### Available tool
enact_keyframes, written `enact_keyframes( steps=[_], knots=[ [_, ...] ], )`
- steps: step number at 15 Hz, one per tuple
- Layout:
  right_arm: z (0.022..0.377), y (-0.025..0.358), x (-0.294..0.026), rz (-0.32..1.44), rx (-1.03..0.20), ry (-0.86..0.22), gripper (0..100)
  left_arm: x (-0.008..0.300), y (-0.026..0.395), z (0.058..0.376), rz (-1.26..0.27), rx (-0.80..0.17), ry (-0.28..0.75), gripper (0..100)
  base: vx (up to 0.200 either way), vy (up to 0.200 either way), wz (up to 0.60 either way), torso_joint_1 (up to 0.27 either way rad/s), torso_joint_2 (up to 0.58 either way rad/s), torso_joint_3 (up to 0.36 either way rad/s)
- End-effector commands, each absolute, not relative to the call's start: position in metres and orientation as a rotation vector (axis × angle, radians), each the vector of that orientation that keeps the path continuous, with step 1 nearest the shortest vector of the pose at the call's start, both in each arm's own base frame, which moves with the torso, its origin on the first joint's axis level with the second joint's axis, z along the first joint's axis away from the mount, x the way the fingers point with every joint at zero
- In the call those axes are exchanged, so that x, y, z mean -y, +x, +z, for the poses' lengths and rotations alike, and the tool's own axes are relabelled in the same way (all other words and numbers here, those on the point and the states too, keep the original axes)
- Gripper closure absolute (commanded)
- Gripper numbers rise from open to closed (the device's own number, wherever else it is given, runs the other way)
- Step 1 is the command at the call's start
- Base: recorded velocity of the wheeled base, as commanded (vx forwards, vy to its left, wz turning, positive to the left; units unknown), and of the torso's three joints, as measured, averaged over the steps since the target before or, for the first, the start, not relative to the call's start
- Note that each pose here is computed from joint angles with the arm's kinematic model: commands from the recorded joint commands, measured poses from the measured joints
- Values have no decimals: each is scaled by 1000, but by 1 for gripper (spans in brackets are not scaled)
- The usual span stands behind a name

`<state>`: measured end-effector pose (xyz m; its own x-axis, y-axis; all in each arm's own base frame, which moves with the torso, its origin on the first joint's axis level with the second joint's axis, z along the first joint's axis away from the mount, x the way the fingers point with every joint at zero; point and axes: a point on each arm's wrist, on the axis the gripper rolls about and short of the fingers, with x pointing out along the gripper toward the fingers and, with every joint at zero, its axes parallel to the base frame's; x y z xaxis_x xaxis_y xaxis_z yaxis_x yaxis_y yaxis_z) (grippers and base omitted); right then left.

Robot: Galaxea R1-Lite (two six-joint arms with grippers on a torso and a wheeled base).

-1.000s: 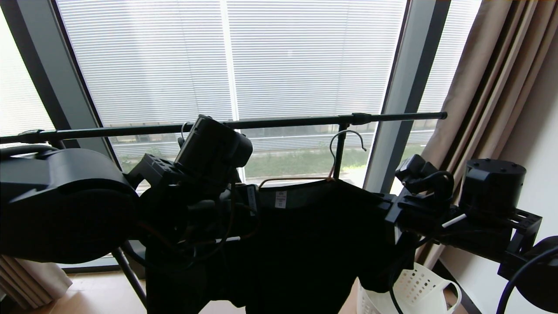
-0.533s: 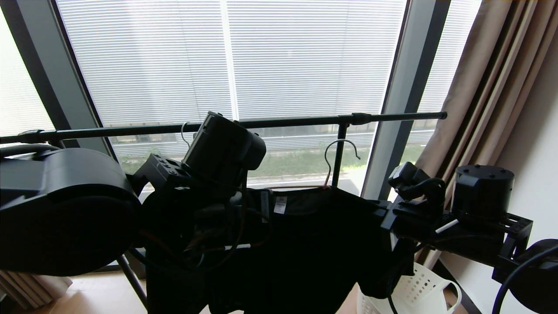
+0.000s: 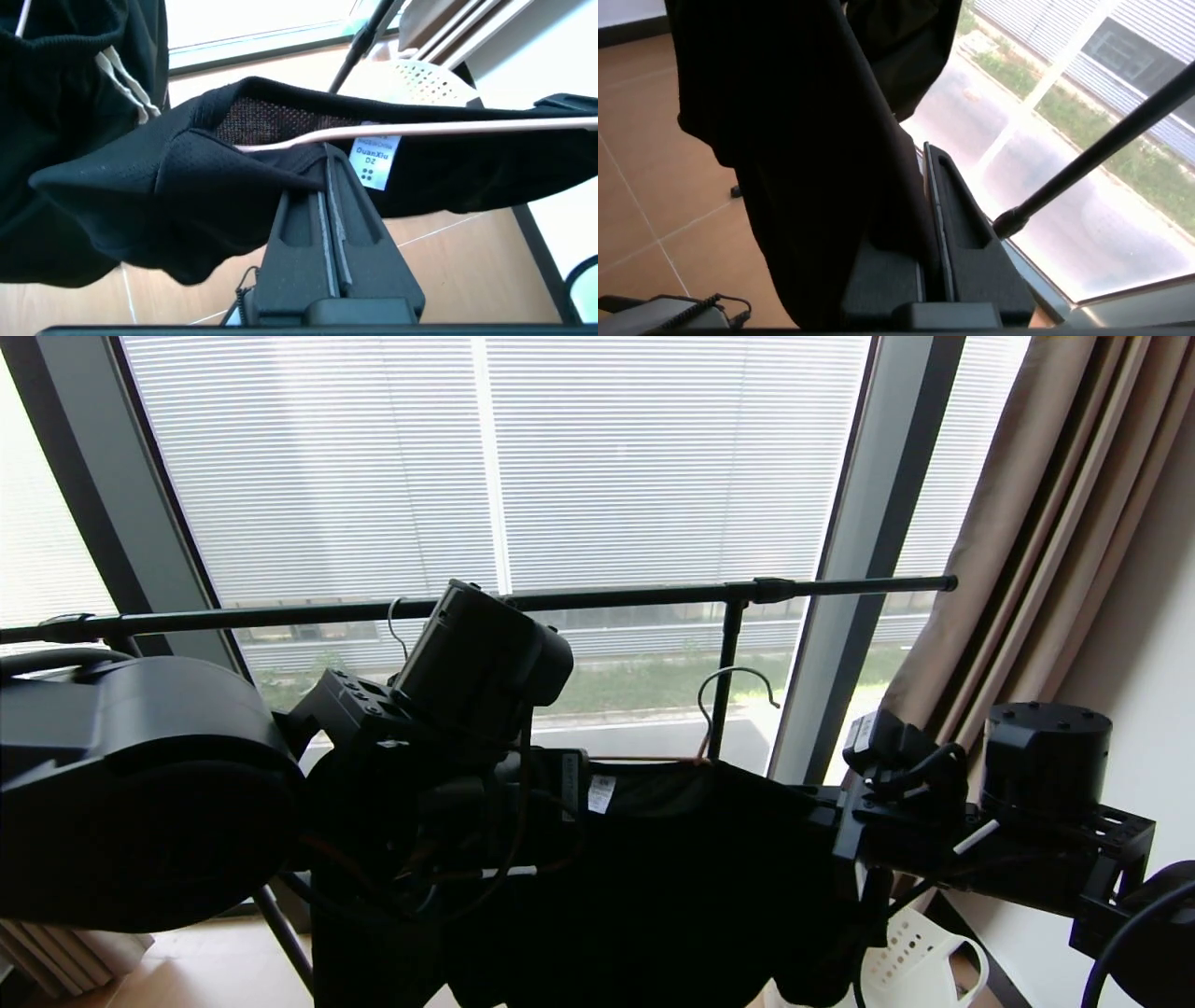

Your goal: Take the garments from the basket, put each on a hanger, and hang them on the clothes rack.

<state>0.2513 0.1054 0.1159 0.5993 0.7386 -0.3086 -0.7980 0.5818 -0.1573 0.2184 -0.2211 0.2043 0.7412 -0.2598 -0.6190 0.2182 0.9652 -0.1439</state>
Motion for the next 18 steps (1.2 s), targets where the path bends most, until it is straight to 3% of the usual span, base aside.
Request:
enact_keyframes(
  steps=[1,18],
  knots=[
    [120,253,-91,883,-201,-299,100,217,216,206,-262,-684,-57,100,0,0,0,0,0,0],
    [121,246,-71,934,-162,-332,100,191,210,209,-287,-671,146,100,0,0,0,0,0,0]
  ],
)
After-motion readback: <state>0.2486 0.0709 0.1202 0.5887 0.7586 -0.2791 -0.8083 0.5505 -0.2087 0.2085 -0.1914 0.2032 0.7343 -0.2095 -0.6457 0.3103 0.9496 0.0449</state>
